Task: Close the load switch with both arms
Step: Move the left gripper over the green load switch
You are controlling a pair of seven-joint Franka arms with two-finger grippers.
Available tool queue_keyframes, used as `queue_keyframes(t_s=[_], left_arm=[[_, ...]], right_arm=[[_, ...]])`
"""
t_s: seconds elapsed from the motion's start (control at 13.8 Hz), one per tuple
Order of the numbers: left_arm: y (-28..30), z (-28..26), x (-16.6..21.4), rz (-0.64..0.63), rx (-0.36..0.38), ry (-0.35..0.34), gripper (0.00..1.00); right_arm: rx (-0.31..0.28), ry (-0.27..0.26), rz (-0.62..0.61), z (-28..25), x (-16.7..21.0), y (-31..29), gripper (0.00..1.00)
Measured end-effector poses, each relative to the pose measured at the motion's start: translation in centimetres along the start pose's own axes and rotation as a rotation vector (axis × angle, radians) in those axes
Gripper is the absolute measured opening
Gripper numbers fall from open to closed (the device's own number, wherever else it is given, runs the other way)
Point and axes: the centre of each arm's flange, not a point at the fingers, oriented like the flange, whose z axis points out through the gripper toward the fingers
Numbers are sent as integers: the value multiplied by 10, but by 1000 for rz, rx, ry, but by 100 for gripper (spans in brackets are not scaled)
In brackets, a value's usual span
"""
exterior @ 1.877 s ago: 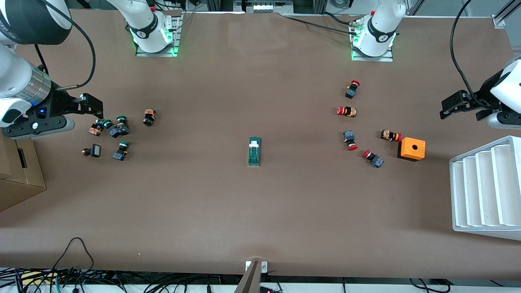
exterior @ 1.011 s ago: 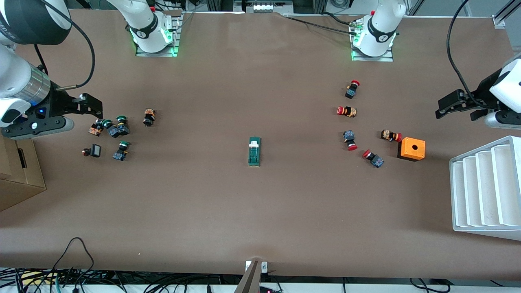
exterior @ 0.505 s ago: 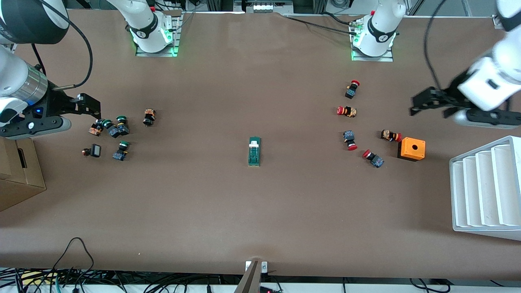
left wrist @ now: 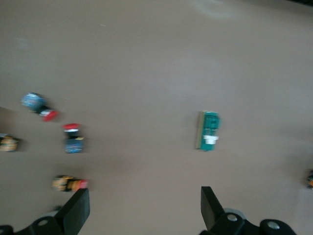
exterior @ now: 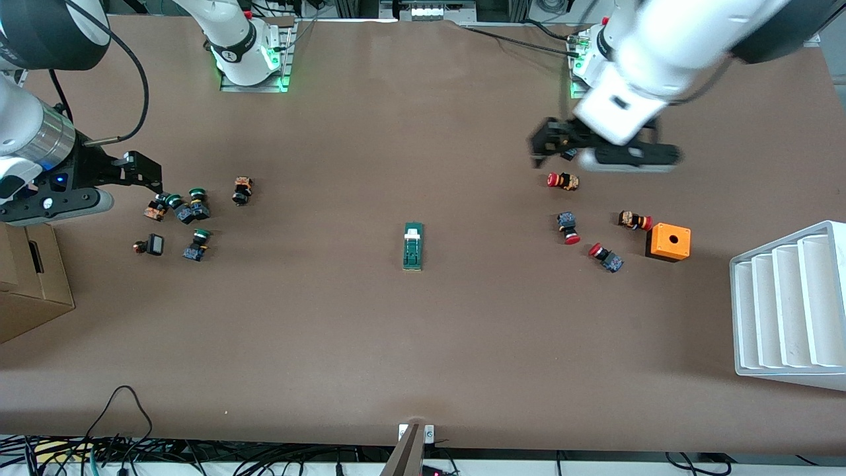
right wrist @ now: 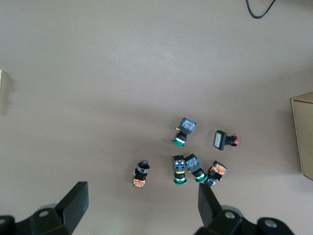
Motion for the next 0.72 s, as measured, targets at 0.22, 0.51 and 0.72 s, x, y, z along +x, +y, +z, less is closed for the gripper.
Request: queue_keyframes(t_s=[0.22,0.51,0.72], left_arm=[[58,56,-46,10,24,134,100],[125,141,-136,-18,92,315,100],[160,213,-196,-31,90,486,100]], right_arm=[[-1,4,1,-3,-1,1,100],[-1,5,0,-3,-1,3,100],[0,-1,10,-3,-2,4,100]])
